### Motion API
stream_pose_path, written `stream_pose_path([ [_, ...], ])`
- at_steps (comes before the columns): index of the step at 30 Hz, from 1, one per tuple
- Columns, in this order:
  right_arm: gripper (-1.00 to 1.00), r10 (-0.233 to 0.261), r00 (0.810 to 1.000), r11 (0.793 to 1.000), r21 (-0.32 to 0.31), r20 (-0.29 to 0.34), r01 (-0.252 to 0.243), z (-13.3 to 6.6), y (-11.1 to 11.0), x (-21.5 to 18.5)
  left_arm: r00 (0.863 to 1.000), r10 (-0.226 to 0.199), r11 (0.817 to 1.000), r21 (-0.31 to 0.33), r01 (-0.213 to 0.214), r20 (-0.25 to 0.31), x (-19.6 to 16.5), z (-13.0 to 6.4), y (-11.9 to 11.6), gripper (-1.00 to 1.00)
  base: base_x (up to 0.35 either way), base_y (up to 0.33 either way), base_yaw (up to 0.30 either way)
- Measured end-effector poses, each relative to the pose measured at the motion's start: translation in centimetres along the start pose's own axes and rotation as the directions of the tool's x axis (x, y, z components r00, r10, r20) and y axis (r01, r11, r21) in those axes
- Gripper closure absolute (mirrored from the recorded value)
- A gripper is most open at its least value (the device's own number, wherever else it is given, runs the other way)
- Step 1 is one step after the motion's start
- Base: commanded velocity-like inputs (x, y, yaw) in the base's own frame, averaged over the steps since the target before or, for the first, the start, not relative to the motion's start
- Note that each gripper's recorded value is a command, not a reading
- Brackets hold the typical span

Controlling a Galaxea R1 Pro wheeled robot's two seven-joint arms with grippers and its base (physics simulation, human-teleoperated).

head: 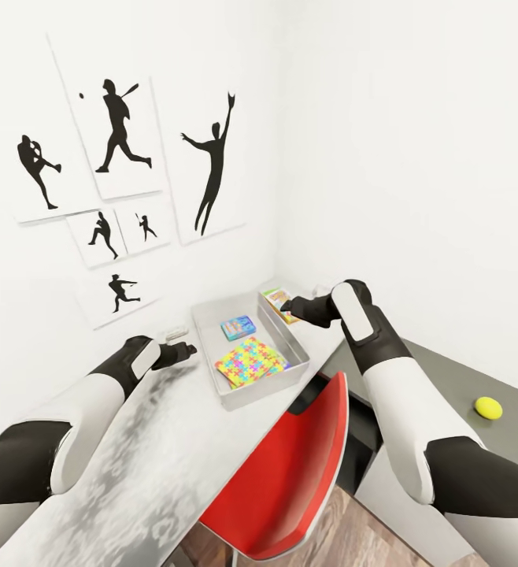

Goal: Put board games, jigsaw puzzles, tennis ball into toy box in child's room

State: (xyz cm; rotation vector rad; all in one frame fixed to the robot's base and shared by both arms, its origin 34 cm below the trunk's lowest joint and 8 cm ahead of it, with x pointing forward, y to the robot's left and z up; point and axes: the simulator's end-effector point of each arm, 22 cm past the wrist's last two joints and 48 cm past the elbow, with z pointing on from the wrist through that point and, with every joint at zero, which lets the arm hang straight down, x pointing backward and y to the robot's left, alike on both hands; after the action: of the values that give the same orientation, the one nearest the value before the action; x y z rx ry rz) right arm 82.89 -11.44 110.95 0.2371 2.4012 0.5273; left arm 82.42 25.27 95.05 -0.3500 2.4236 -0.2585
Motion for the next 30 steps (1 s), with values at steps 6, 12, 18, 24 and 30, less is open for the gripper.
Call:
stream_pose_path([
  [6, -1.0, 0.002, 1.0, 1.0, 0.003, -0.006, -0.002, 0.2, -0.1, 0.2, 1.0, 0.001, 1.0, 0.003, -0.001, 0.005, -0.3, -0.1, -0.2, -1.0, 0.0, -0.004, 0.0],
  [12, -1.0, -0.012, 1.0, 1.0, 0.007, -0.01, 0.012, 0.3, 0.0, 0.4, 1.0, 0.013, 1.0, 0.004, -0.013, 0.027, -2.3, -1.1, -1.0, -1.0, 0.0, 0.0, 0.0],
  [18, -1.0, -0.054, 0.998, 0.998, 0.022, -0.02, 0.055, 0.7, 0.4, 1.2, 0.999, 0.034, 0.998, -0.045, -0.033, 0.019, -3.8, -2.4, -1.4, -1.0, 0.0, 0.0, 0.0],
  [24, -1.0, -0.097, 0.995, 0.994, 0.038, -0.033, 0.098, 1.1, 0.7, 2.0, 0.998, 0.055, 0.995, -0.083, -0.055, 0.001, -3.8, -3.1, -3.0, -1.0, 0.0, 0.0, 0.0],
  [30, -1.0, -0.125, 0.991, 0.991, 0.049, -0.038, 0.127, 1.3, 0.9, 2.4, 0.998, 0.062, 0.994, -0.088, -0.063, -0.008, -3.3, -3.1, -4.1, -1.0, 0.0, 0.0, 0.0],
])
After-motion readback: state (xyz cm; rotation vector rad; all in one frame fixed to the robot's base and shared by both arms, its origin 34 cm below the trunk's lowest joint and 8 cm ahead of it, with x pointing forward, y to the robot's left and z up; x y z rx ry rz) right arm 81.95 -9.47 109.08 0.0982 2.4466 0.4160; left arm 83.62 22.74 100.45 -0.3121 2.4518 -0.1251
